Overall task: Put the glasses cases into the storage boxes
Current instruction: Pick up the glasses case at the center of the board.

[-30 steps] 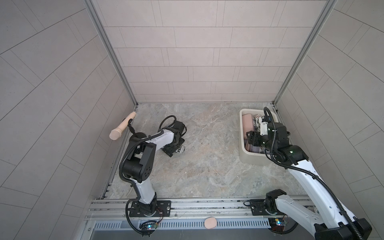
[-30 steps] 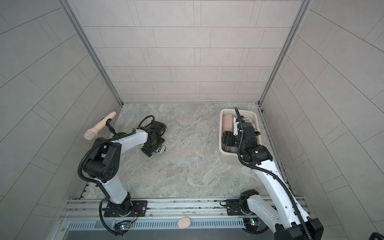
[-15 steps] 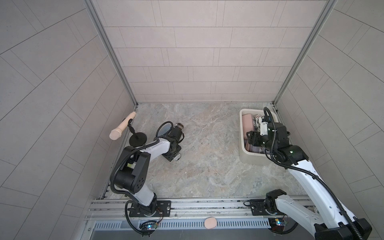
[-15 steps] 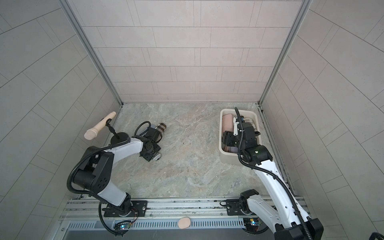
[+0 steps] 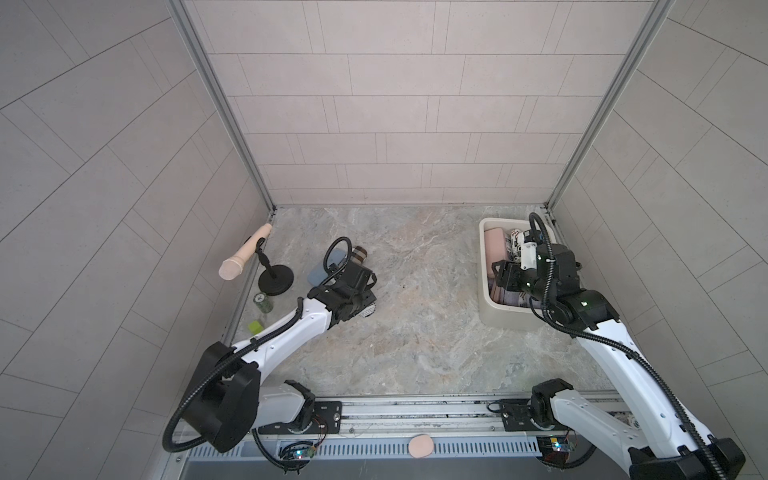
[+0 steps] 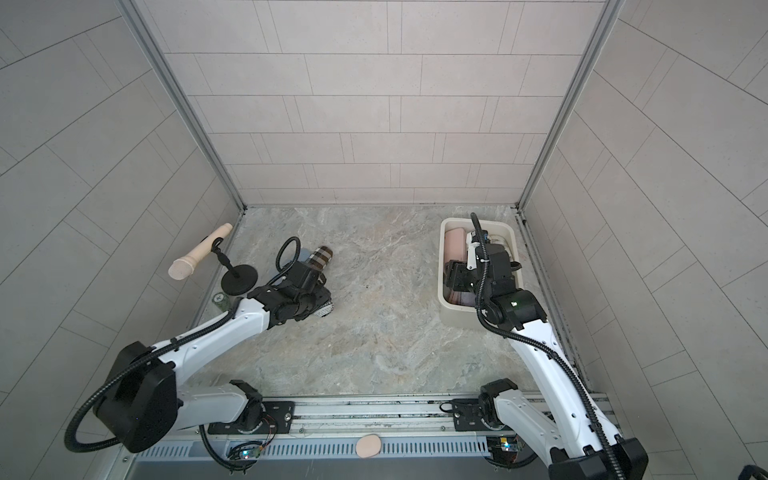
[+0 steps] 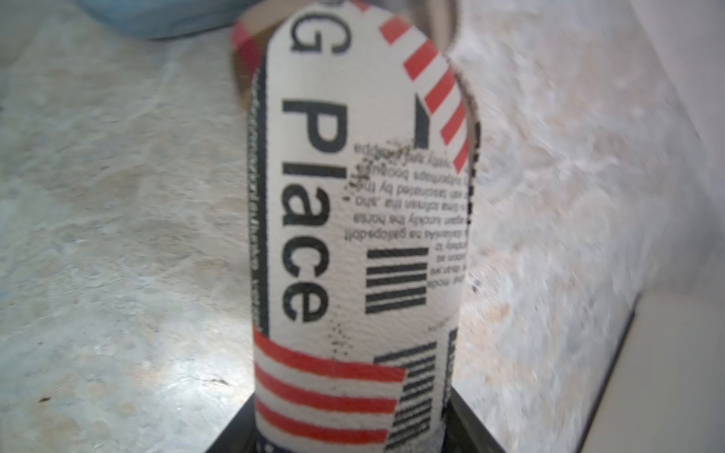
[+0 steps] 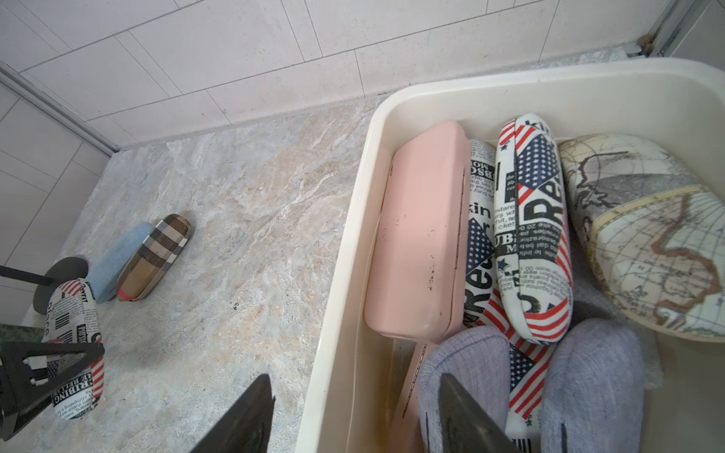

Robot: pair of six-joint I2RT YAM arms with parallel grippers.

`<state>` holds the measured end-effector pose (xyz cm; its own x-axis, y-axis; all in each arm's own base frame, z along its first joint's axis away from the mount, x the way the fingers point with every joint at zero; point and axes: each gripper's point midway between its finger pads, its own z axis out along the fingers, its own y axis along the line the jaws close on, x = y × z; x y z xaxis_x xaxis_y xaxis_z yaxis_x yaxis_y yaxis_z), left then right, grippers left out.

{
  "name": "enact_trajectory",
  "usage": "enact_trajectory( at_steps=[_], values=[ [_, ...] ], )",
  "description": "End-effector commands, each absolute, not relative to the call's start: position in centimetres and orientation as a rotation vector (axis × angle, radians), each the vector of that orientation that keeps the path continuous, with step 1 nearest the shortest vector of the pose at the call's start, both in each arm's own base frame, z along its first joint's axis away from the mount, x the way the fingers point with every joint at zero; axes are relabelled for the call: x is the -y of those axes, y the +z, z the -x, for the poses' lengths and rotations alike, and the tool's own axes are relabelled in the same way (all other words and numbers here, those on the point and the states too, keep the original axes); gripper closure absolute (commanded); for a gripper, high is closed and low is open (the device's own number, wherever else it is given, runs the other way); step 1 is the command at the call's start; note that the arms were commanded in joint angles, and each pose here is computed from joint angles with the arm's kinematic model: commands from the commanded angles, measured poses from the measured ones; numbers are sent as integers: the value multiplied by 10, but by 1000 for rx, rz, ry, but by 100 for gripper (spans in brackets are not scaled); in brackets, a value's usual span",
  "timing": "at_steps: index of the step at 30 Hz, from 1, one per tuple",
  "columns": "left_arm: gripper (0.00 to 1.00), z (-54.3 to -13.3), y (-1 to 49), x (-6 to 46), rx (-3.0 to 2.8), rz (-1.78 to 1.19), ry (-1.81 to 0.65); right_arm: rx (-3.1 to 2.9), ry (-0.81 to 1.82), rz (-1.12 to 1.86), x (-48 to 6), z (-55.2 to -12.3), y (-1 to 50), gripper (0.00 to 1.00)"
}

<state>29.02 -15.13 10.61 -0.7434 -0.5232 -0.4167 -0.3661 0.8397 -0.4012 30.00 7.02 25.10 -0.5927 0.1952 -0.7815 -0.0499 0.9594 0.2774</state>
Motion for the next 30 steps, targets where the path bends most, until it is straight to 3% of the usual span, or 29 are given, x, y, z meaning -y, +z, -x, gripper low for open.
enact_trajectory(
  at_steps=[1, 7, 11, 22, 30],
  values=[
    [53, -315, 162, 199, -2384, 258, -464, -2127, 388, -73, -77, -299, 272, 32],
    [53, -322, 230, 294, -2215, -310, -648, -2079, 470, -104, -84, -301, 286, 32],
    [54, -331, 268, 330, -1987, -407, -762, -2040, 528, -204, -84, -307, 294, 32],
    [58, -323, 272, 345, -1864, -438, -909, -1930, 811, -72, -132, -308, 330, 37],
    [58, -309, 283, 342, -1830, -460, -966, -1897, 833, 179, -191, -319, 340, 33]
  ],
)
